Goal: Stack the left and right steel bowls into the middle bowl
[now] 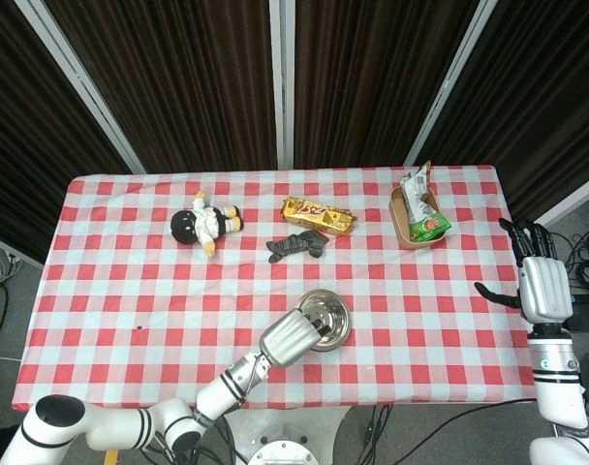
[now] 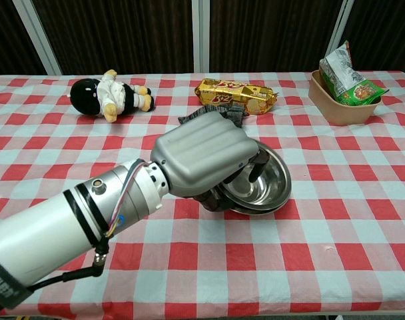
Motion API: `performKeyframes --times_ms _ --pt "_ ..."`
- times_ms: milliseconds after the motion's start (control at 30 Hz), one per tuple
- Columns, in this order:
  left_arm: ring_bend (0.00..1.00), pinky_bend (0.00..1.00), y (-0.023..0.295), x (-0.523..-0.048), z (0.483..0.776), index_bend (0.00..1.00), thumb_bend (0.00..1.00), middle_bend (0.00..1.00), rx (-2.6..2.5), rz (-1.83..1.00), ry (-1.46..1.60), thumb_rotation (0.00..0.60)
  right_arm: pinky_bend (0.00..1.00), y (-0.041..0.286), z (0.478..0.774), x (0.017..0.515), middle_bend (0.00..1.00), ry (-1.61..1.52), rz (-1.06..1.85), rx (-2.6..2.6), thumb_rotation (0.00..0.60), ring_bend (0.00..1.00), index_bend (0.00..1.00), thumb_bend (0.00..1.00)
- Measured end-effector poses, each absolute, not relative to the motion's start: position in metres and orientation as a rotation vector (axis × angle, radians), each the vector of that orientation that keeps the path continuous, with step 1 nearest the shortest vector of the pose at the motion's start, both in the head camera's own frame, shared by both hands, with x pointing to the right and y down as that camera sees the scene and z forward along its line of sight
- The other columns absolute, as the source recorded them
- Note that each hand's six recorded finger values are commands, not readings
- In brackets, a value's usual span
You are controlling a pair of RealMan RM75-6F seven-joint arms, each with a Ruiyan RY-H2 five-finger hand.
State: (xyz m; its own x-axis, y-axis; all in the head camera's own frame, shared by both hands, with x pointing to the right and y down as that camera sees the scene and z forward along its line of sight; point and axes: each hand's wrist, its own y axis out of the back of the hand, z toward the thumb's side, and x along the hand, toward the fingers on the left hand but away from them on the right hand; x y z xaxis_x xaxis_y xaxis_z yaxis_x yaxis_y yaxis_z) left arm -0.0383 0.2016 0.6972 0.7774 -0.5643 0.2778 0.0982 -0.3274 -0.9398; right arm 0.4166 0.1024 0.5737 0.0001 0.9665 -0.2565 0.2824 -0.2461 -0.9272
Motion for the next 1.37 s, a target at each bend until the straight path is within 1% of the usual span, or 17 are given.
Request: performKeyframes --times_ms 300,400,500,533,600,633,700,767,867,967,1133,1233,1367 --pt "0.76 0.83 0.187 -0.062 0.684 0.47 0.21 0.65 -1.728 -0.711 0.336 0.6 0.04 0.102 0.57 0.415 0.17 -1.317 1.27 -1.596 0.6 0.04 0.09 0.03" --pt "0.76 0.82 0.176 -0.084 0.677 0.47 0.21 0.65 -1.677 -0.748 0.323 0.6 0.05 0.103 0.57 0.414 0.17 -1.312 1.267 -1.602 0.6 0.04 0.09 0.03" --pt "0.73 0.79 0.161 -0.123 0.67 0.49 0.2 0.63 -1.613 -0.835 0.345 0.6 0.05 0.107 0.571 0.411 0.17 -1.288 1.266 -1.613 0.6 0.04 0.09 0.03" --pt "0.7 0.76 0.155 -0.144 0.667 0.49 0.2 0.62 -1.586 -0.887 0.368 0.6 0.05 0.108 0.572 0.409 0.17 -1.277 1.266 -1.616 0.6 0.04 0.09 0.03" --pt "0.61 0.69 0.147 -0.178 0.664 0.48 0.19 0.57 -1.548 -0.979 0.412 0.6 0.05 0.113 0.573 0.405 0.17 -1.245 1.263 -1.622 0.6 0.04 0.09 0.03" --pt "0.52 0.63 0.144 -0.203 0.663 0.45 0.18 0.51 -1.529 -1.048 0.441 0.6 0.05 0.115 0.574 0.404 0.17 -1.23 1.263 -1.624 0.6 0.04 0.09 0.04" --pt "0.32 0.46 0.144 -0.242 0.661 0.34 0.16 0.37 -1.514 -1.158 0.492 0.6 0.05 0.123 0.576 0.4 0.16 -1.191 1.265 -1.623 0.6 0.03 0.09 0.04" --pt "0.22 0.34 0.15 -0.278 0.66 0.28 0.15 0.27 -1.529 -1.263 0.548 0.6 0.05 0.133 0.578 0.399 0.15 -1.151 1.272 -1.615 0.6 0.02 0.09 0.04" --pt "0.16 0.27 0.161 -0.313 0.655 0.24 0.12 0.21 -1.569 -1.344 0.646 0.6 0.01 0.15 0.582 0.402 0.12 -1.084 1.304 -1.59 0.6 0.0 0.07 0.04" --pt "0.15 0.25 0.178 -0.349 0.647 0.23 0.12 0.18 -1.589 -1.404 0.766 0.6 0.0 0.169 0.587 0.409 0.1 -1.022 1.352 -1.559 0.6 0.0 0.06 0.04" --pt "0.15 0.23 0.209 -0.403 0.627 0.23 0.12 0.18 -1.543 -1.438 0.939 0.6 0.0 0.191 0.594 0.412 0.1 -0.981 1.377 -1.543 0.6 0.0 0.06 0.04" --pt "0.15 0.23 0.221 -0.42 0.622 0.23 0.12 0.18 -1.523 -1.448 0.958 0.6 0.0 0.197 0.599 0.408 0.1 -0.971 1.379 -1.56 0.6 0.0 0.06 0.04" --pt "0.15 0.23 0.226 -0.423 0.625 0.23 0.12 0.18 -1.529 -1.457 0.96 0.6 0.0 0.202 0.609 0.4 0.1 -0.94 1.388 -1.588 0.6 0.0 0.06 0.04"
